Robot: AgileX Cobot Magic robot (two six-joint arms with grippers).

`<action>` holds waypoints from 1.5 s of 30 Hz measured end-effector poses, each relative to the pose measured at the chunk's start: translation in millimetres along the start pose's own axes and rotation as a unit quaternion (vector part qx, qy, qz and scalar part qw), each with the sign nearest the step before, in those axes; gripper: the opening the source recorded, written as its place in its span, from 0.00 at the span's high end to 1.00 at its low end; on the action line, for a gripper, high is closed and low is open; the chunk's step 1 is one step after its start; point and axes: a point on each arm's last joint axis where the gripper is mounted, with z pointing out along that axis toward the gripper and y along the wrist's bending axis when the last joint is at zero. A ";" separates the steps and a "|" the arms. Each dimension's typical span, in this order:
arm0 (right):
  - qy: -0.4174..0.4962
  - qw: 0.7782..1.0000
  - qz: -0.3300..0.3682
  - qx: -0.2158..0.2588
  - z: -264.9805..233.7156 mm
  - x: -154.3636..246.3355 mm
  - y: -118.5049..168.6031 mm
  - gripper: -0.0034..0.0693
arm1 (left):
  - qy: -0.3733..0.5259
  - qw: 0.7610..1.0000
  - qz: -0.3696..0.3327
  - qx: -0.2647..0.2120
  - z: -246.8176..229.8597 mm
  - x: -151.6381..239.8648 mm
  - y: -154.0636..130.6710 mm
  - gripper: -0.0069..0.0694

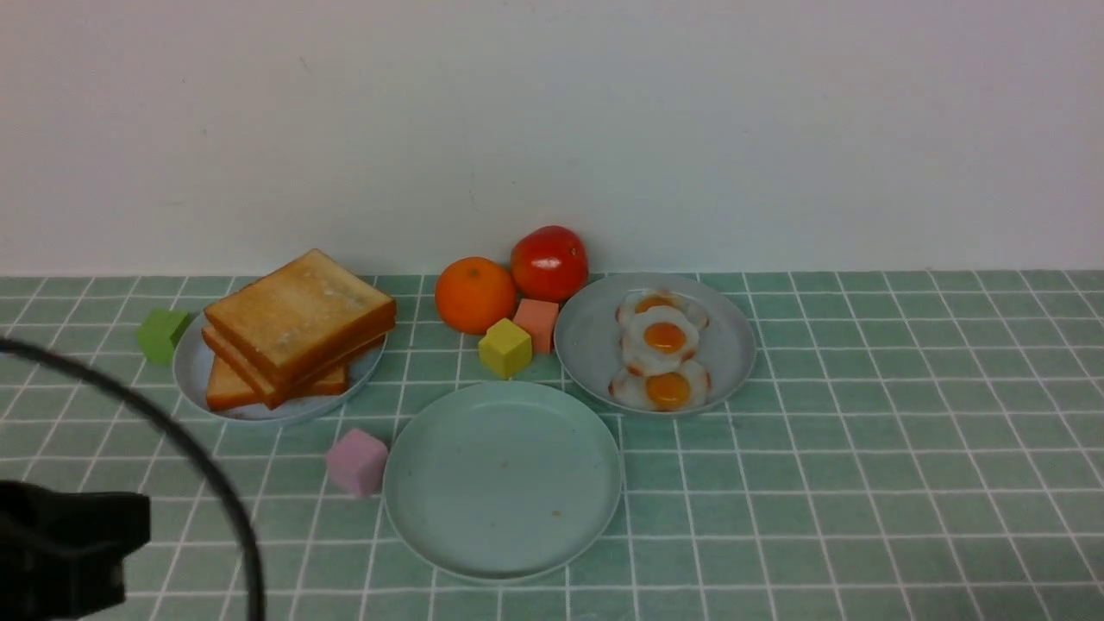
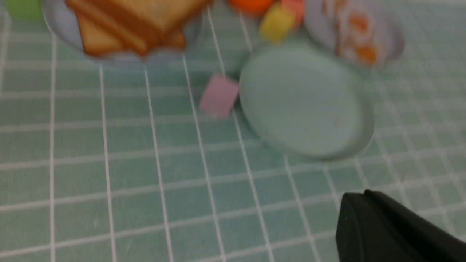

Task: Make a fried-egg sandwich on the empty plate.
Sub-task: Use the left arm to grab a slice of bread

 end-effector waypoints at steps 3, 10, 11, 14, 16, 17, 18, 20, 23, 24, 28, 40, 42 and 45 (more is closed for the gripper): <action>-0.047 0.994 0.095 -0.008 -0.4 -7.9 2.3 0.63 | 0.039 0.999 0.003 -0.008 22.5 -18.8 -0.2 0.93; 0.042 0.991 0.121 -0.049 -12.5 -48.8 35.0 0.63 | 0.109 0.993 0.035 -0.039 89.1 -62.7 6.2 0.93; 0.064 0.991 0.095 -0.062 -14.1 -56.9 40.7 0.63 | 0.113 0.992 0.038 -0.042 93.9 -65.5 6.8 0.93; 0.169 0.982 0.002 -0.081 -15.1 -89.9 64.0 0.63 | 0.138 0.987 0.062 -0.058 128.8 -84.5 11.8 0.93; 0.251 0.961 -0.067 -0.091 -12.0 -117.8 81.3 0.63 | 0.148 0.982 0.088 -0.073 155.7 -102.5 16.1 0.93; 0.275 0.954 -0.081 -0.091 -9.2 -119.4 82.8 0.63 | 0.150 0.981 0.093 -0.076 160.0 -104.8 17.0 0.93; 0.315 0.938 -0.115 -0.092 -4.1 -130.5 88.9 0.63 | 0.161 0.976 0.113 -0.089 178.5 -112.7 21.5 0.93; 0.342 0.924 -0.141 -0.099 0.9 -141.4 95.4 0.67 | 0.161 0.973 0.130 -0.100 193.5 -124.3 24.3 0.93; 0.359 0.910 -0.166 -0.123 7.7 -149.1 104.6 0.79 | 0.161 0.969 0.147 -0.112 217.3 -136.5 28.5 0.93; 0.357 0.909 -0.171 -0.130 8.7 -150.2 106.5 0.85 | 0.160 0.968 0.156 -0.114 224.2 -140.5 29.6 0.92; 0.346 0.907 -0.187 -0.151 10.7 -151.7 110.8 0.97 | 0.165 0.955 0.213 -0.122 245.5 -148.8 34.7 0.85; 0.344 0.906 -0.193 -0.157 10.4 -152.1 111.6 0.97 | 0.209 0.925 0.295 -0.119 289.0 -128.5 49.4 0.34; 0.344 0.906 -0.191 -0.159 10.2 -152.1 112.0 0.96 | 0.214 0.921 0.302 -0.122 294.4 -125.3 52.0 0.34; 0.345 0.906 -0.185 -0.163 9.9 -151.9 113.1 0.96 | 0.219 0.917 0.309 -0.125 299.7 -123.3 54.4 0.37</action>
